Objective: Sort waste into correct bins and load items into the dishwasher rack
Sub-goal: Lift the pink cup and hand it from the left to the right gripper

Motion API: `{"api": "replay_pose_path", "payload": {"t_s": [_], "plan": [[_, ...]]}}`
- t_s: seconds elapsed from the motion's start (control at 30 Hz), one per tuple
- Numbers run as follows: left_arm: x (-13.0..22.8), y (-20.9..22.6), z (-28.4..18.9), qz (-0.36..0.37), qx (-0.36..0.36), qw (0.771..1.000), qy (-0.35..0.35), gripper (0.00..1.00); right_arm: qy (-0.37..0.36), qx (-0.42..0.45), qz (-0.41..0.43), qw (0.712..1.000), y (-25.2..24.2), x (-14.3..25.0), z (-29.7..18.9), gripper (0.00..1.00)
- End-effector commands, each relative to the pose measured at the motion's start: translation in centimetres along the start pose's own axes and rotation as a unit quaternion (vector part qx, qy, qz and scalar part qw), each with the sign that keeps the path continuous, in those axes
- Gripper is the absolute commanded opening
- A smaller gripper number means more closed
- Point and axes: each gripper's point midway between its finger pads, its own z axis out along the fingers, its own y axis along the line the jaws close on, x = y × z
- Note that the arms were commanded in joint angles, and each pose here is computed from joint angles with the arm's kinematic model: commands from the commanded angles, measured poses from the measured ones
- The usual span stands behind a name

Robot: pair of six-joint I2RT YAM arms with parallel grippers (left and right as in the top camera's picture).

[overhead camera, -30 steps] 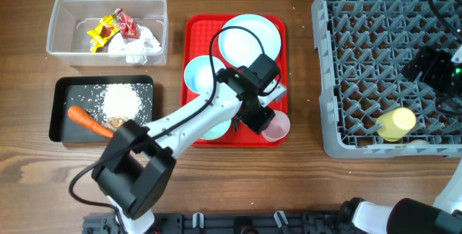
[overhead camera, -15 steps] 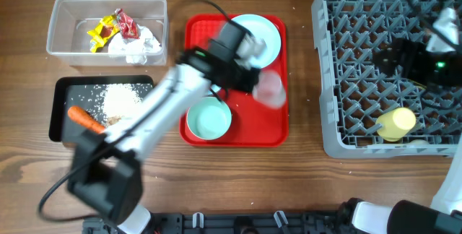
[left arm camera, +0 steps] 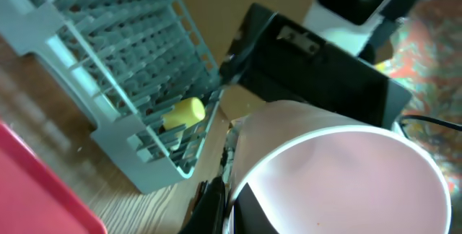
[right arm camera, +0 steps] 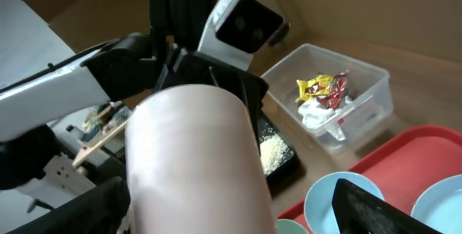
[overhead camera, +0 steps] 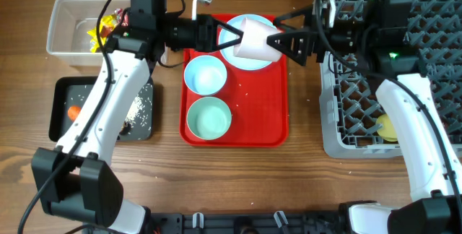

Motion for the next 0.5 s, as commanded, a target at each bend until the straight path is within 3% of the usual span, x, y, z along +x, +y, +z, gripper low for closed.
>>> {"api": "replay_pose_path", "payload": {"t_s": [0.0,0.13,0.37,0.47], "plan": [[-0.3,-1.5,-0.1,0.006,0.026,1.0,0.004,0.04,0.013,-0.023,0.016,1.0,1.0,0.6,1.2,0.91],[-0.7,-1.8,-0.2,0.015,0.028,1.0,0.0,0.04,0.029,-0.039,0.02,0.999,1.3,1.5,2.6,0.85],[-0.8,-1.7,-0.2,0.017,0.026,1.0,-0.001,0.04,0.03,-0.041,0.027,0.998,1.2,1.6,2.7,0.65],[-0.8,-1.7,-0.2,0.017,0.026,1.0,-0.001,0.09,0.03,-0.041,0.025,0.998,1.2,1.6,2.7,0.64]]}}
